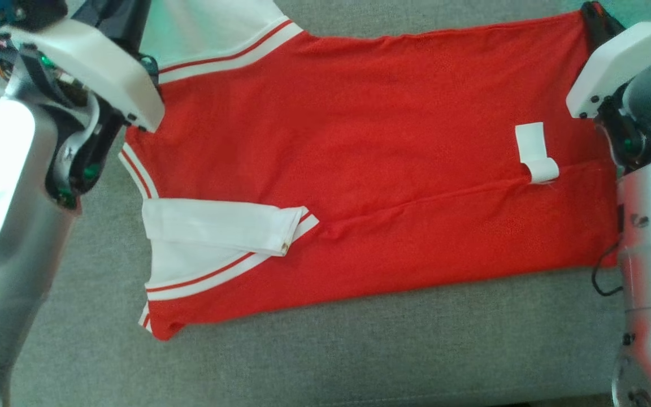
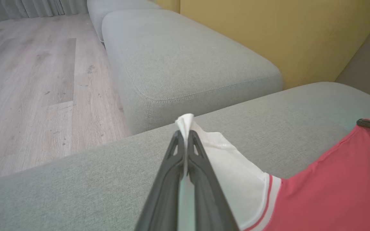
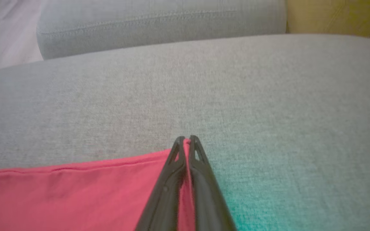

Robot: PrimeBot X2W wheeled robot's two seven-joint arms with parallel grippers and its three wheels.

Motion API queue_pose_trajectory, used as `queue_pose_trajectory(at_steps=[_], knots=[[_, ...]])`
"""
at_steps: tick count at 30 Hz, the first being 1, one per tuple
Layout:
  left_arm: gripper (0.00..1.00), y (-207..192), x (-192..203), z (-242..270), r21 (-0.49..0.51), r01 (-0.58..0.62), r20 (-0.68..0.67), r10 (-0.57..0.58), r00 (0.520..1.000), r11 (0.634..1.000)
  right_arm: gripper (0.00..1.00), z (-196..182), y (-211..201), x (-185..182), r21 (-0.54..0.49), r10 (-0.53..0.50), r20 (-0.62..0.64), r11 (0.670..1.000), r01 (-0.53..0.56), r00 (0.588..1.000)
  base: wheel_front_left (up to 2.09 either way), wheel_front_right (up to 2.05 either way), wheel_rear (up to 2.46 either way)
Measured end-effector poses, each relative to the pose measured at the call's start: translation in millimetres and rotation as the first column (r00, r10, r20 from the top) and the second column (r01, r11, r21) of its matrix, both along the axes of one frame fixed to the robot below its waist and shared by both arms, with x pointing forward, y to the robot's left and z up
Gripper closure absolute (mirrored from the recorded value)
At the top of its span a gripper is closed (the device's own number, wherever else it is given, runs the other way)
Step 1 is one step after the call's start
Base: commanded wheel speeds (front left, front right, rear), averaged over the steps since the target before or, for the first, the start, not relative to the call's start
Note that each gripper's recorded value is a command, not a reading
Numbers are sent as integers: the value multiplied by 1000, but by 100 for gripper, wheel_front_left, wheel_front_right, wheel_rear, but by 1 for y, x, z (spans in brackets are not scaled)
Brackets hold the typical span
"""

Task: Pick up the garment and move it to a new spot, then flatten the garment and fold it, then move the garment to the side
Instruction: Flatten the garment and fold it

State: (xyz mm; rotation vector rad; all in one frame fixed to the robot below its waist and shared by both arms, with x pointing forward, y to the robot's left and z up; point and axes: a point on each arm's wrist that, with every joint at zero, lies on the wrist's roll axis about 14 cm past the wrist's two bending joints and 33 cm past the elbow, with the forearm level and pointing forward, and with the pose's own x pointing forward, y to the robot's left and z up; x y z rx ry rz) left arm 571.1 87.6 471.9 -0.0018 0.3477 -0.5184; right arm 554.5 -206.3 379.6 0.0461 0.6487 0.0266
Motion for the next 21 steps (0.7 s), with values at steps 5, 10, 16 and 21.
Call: queue_pose_trajectory(at_steps=[5,10,16,21], knots=[[100,-3,-19,13,-50,6,23,-5,1000,999,100,22,8,-1,22,20,98,1000,-22,995,0,0,0],[100,-3,-58,18,-94,5,23,-3,1000,996,100,27,6,-30,42,18,130,999,-24,991,0,0,0],[100,1,-110,26,-149,-27,19,30,999,988,100,47,0,-61,60,1,200,998,-13,980,0,0,0],[100,9,-149,23,-196,-86,-3,87,996,977,100,62,-1,-84,67,-9,244,998,-8,970,0,0,0]])
